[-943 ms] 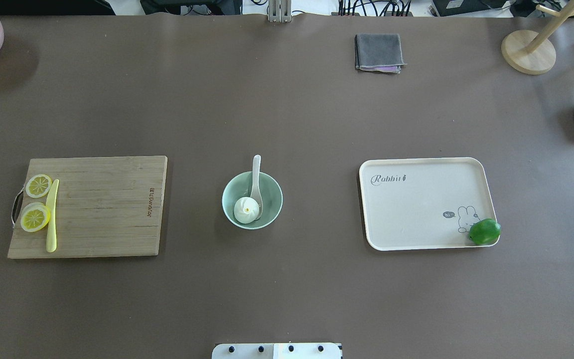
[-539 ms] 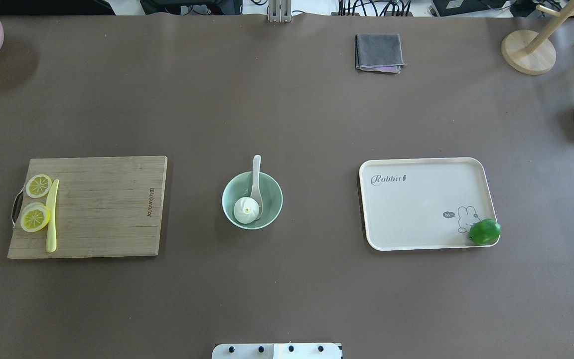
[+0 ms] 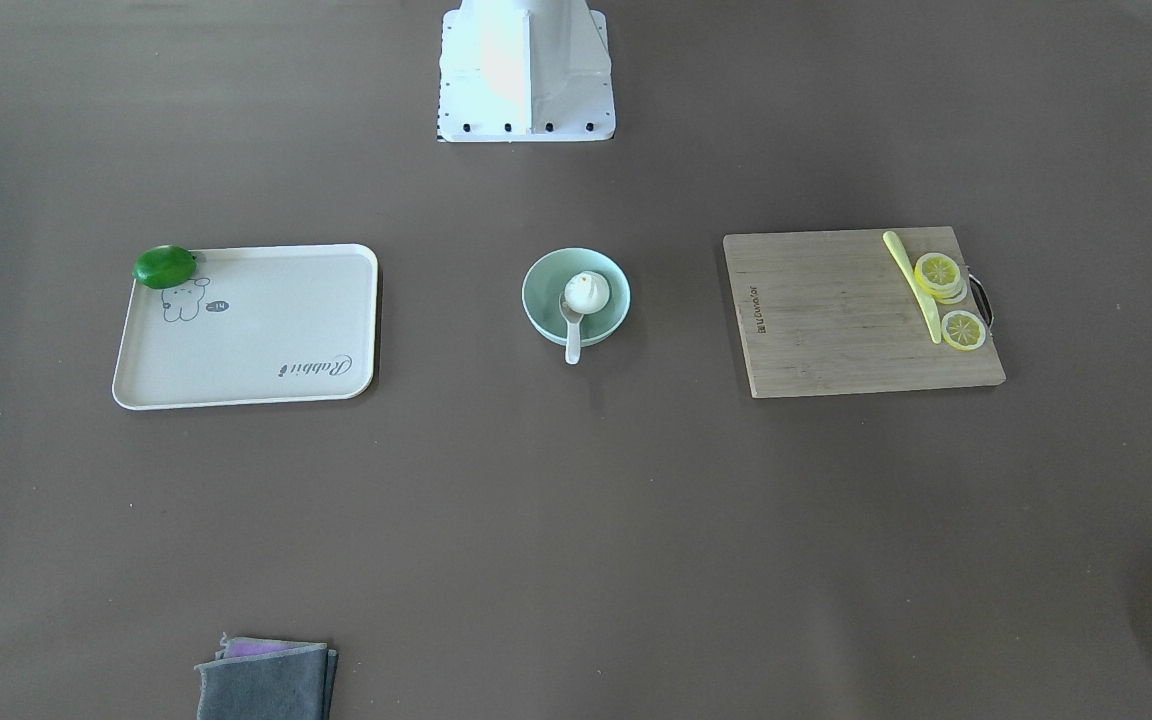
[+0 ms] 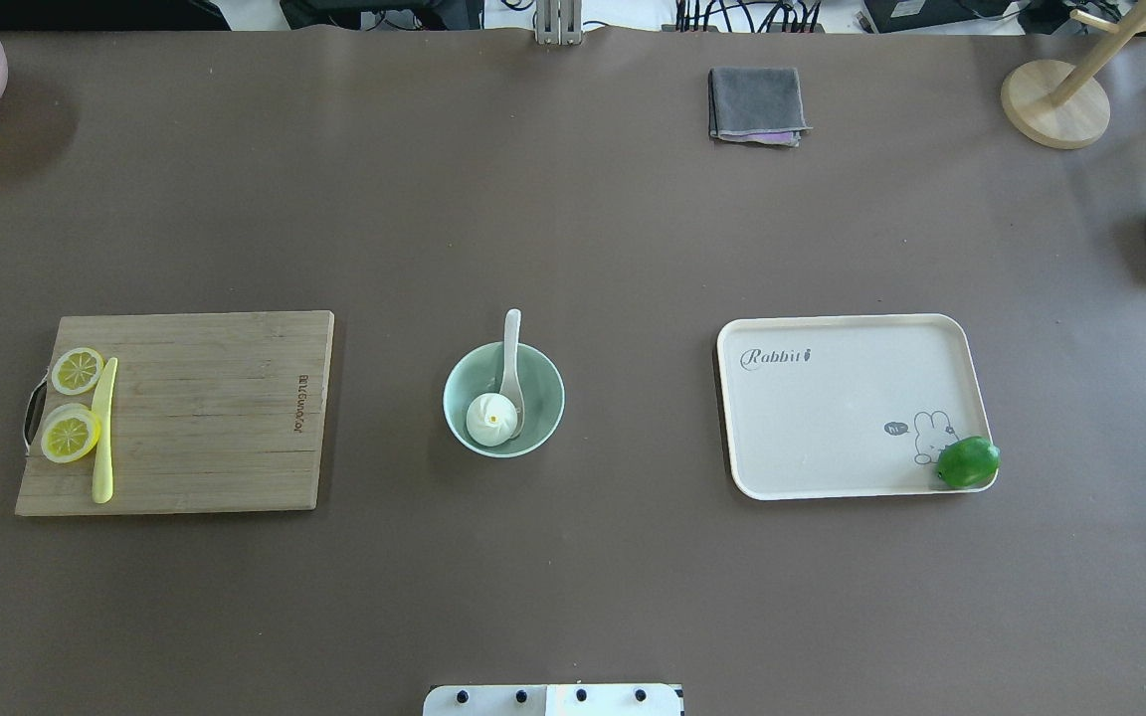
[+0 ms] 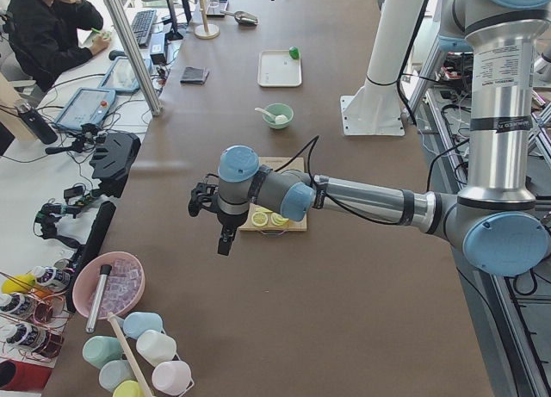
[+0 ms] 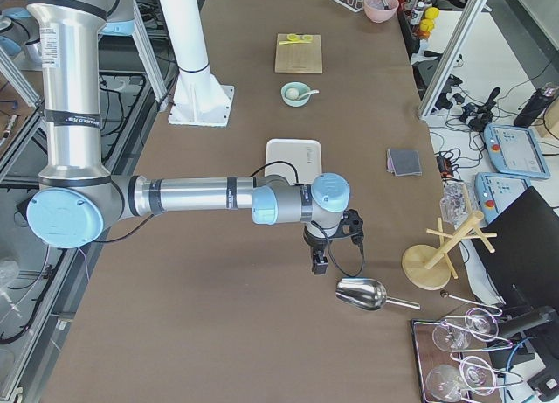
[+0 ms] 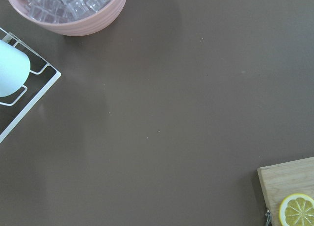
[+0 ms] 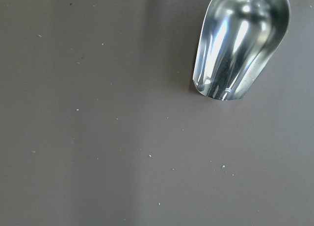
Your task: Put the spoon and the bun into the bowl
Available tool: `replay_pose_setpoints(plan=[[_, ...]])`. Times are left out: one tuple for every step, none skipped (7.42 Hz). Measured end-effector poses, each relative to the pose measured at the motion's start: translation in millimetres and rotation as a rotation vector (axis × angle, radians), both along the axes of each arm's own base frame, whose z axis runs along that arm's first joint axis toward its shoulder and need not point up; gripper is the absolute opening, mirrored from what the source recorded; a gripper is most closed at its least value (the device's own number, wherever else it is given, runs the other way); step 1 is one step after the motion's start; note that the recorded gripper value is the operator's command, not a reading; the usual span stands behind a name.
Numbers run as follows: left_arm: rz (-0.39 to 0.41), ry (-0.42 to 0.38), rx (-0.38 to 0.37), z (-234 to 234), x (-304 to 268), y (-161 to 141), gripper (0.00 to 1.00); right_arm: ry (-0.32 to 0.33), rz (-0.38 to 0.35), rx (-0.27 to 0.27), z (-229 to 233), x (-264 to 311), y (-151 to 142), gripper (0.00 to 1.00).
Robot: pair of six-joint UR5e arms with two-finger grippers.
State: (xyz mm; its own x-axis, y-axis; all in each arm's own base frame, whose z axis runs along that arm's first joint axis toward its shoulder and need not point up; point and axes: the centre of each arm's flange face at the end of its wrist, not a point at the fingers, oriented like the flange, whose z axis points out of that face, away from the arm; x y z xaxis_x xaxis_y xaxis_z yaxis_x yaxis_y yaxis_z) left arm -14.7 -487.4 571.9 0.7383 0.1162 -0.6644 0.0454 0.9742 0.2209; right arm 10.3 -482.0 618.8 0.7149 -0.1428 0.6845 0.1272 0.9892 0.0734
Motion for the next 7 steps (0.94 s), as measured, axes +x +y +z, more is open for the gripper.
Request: replay_pose_setpoints(plan=[[-0.014,0.001,-0.021,8.1,-7.9,7.2,0.98,-0.001,0.000,-0.008,-2.3,0.0,2.8,1.00],[-0.027,0.006,-0.033,12.8,-15.2,12.0,0.98,-0.003,0.000,-0.013,-2.6,-0.3,4.0,1.00],[-0.034,0.010,-0.039,15.4,-19.2,14.1,0.98,-0.003,0.000,-0.016,-2.1,-0.5,4.5,1.00],[-0.038,0.011,-0.043,16.7,-21.1,15.1,0.98,-0.002,0.000,-0.017,-1.5,-0.5,4.9,1.00],[-0.040,0.011,-0.044,17.3,-21.8,15.2,0.98,0.000,0.000,-0.017,-1.0,-0.4,5.1,1.00],[-0.042,0.011,-0.046,17.8,-22.0,15.3,0.98,0.001,0.000,-0.018,-0.6,-0.3,5.2,1.00],[-0.044,0.011,-0.048,18.0,-22.2,15.3,0.98,0.002,0.000,-0.018,-0.3,-0.3,5.2,1.00]])
